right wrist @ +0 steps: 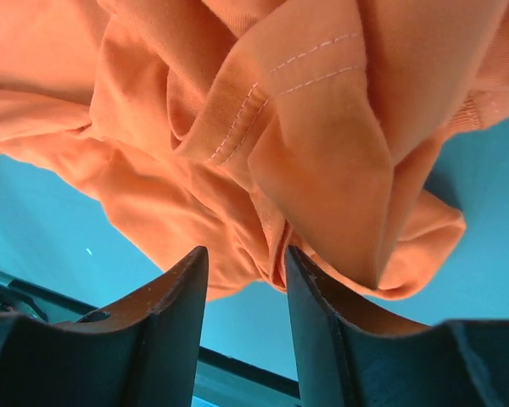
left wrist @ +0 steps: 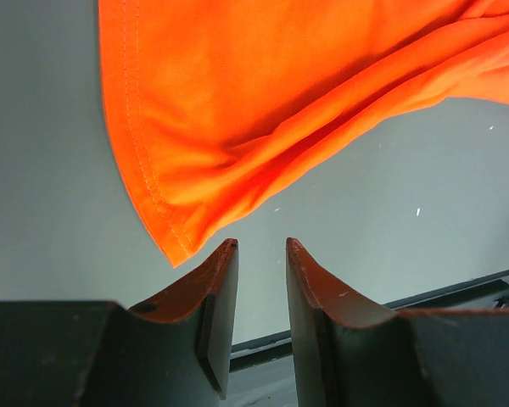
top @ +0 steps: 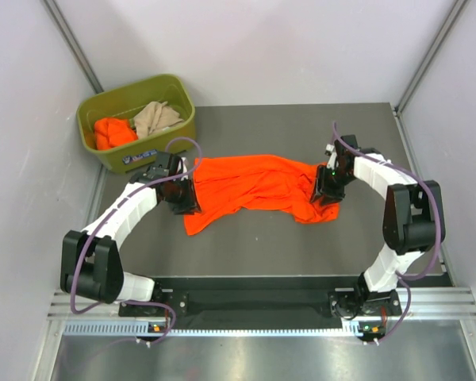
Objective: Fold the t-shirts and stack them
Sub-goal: Flatten the tshirt out
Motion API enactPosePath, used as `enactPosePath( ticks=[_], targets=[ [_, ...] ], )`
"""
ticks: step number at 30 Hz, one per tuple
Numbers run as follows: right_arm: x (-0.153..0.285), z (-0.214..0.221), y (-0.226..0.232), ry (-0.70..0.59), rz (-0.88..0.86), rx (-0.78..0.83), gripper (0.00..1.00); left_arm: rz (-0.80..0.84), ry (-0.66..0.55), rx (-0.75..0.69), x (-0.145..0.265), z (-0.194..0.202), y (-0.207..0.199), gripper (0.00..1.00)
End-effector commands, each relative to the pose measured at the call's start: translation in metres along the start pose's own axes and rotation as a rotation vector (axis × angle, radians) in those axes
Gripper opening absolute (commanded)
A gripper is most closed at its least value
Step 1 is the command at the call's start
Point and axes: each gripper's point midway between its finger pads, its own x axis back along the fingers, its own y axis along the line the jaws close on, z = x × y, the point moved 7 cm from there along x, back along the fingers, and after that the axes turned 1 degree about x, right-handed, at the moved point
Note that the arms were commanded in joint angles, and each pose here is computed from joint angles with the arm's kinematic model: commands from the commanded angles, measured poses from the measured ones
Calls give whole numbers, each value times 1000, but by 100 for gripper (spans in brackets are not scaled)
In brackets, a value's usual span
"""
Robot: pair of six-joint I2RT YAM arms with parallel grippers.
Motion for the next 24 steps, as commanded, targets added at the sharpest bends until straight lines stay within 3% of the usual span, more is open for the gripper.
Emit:
enactPosePath(
  ticks=[1, 9, 24],
  targets=[
    [16, -5, 7, -71, 8, 56, 41, 33, -26, 0, 1, -7, -5, 34],
    [17, -2, -4, -87, 88, 93, 40, 38, -22, 12, -1, -6, -5, 34],
    [0, 9, 1, -35, 59, 101, 29, 40, -16, 13, 0, -6, -5, 34]
  ],
)
